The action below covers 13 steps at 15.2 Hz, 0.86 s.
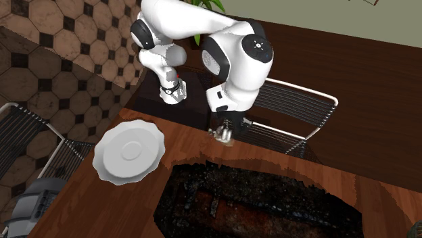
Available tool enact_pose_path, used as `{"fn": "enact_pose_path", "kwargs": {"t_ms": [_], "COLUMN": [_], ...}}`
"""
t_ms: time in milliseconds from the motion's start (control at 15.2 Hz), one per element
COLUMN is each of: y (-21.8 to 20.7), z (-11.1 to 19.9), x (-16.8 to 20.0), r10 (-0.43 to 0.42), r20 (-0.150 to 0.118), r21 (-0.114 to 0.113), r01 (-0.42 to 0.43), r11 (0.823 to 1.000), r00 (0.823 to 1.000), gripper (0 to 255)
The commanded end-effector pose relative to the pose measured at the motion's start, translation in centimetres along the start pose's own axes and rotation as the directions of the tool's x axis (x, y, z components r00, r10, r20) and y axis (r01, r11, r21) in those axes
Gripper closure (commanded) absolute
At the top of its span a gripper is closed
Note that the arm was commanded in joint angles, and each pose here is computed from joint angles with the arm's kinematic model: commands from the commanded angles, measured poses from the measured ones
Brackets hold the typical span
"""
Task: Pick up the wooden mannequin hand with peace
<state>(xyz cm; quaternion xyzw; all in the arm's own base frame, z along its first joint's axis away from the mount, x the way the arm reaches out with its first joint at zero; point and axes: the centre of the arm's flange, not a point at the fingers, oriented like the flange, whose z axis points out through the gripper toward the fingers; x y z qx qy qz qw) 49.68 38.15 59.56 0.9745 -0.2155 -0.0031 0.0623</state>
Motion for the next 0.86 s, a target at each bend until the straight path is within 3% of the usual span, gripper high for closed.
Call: {"fn": "enact_pose_path", "kwargs": {"t_ms": [0,792], "y": [0.2,0.9], "z": [-1.1,-6.4], "x": [0.1,0.2], "r10": [0.000,0.000], "r20": [0.000,0.000], "r21": [0.000,0.000], "r01": [0.000,0.000], "r11": [1.000,1.000], "r00": [1.000,1.000], "gripper": [255,255]}}
